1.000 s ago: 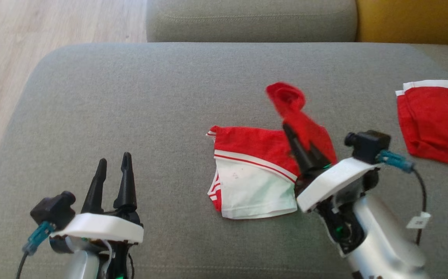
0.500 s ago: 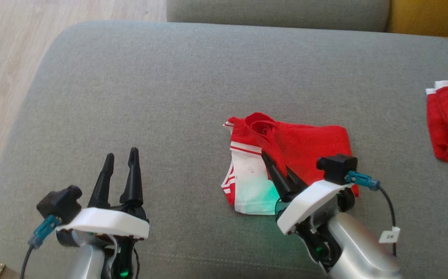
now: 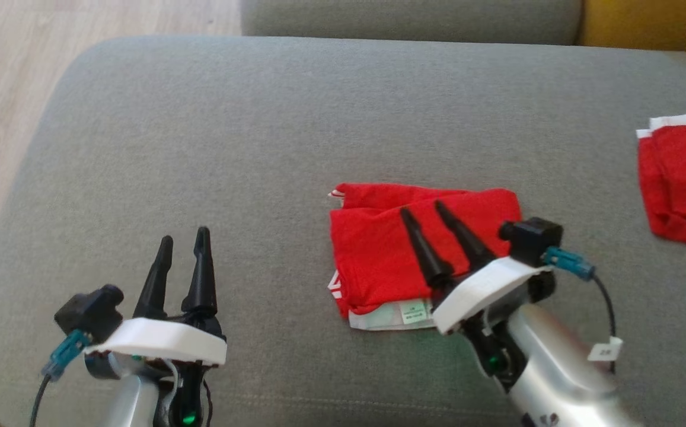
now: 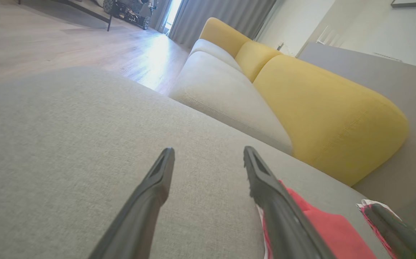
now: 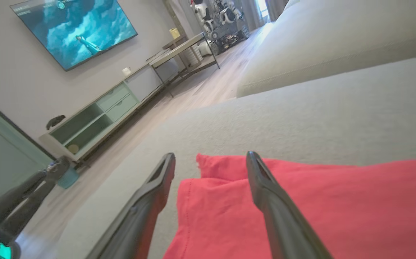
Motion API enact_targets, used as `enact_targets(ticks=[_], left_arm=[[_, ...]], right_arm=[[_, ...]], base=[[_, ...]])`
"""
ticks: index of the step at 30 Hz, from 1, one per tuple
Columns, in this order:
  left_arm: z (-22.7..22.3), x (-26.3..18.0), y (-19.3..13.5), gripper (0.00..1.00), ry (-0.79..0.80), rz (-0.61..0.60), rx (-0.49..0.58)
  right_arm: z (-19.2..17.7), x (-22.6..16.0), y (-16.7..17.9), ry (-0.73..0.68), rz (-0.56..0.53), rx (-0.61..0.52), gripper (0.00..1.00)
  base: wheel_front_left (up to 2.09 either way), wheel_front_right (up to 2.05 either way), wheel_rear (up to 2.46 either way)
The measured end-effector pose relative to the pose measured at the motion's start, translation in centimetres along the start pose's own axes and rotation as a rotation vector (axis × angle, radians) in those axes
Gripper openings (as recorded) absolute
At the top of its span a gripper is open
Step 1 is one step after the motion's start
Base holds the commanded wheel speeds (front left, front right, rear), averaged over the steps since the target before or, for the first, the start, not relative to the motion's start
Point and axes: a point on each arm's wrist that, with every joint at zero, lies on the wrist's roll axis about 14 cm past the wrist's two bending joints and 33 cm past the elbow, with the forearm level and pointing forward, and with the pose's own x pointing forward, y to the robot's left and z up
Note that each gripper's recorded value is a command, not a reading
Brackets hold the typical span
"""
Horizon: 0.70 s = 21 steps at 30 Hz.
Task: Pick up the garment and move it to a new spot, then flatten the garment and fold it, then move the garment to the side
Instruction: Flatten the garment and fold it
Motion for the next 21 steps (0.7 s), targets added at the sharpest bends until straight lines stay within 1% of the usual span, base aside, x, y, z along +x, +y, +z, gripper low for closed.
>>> enact_targets(ticks=[4, 5, 7, 8, 11, 14, 19, 21], left_arm=[[-0.1, 0.4, -1.2, 1.00, 0.001, -0.036, -0.004], [0.0, 0.5, -1.5, 1.00, 0.000, -0.046, -0.005], [0.2, 0.7, -2.2, 1.00, -0.007, -0.067, -0.007], [0.2, 0.8, -2.5, 1.00, -0.009, -0.076, -0.009], [0.2, 0.9, -3.1, 1.00, -0.008, -0.096, -0.009], [0.1, 0.9, -3.7, 1.00, -0.005, -0.113, -0.010], [-0.5, 0.6, -4.6, 1.00, 0.012, -0.140, -0.009], [-0.8, 0.4, -4.9, 1.00, 0.020, -0.151, -0.010]], right_arm=[[2.3, -1.5, -3.2, -0.065, -0.076, -0.096, 1.00], [3.1, -2.0, -4.1, -0.082, -0.090, -0.158, 1.00], [4.9, -3.3, -6.1, -0.101, -0.117, -0.352, 1.00], [6.2, -3.8, -6.9, -0.133, -0.140, -0.395, 1.00], [9.8, -5.1, -7.9, -0.235, -0.195, -0.444, 1.00], [11.5, -6.8, -8.6, -0.298, -0.244, -0.469, 1.00], [10.9, -10.4, -10.7, -0.308, -0.357, -0.471, 1.00], [10.4, -11.3, -10.8, -0.311, -0.384, -0.460, 1.00]], base=[[0.00, 0.00, 0.00], [0.00, 0.00, 0.00], [0.00, 0.00, 0.00], [0.00, 0.00, 0.00], [0.00, 0.00, 0.00], [0.00, 0.00, 0.00], [0.00, 0.00, 0.00], [0.00, 0.00, 0.00]])
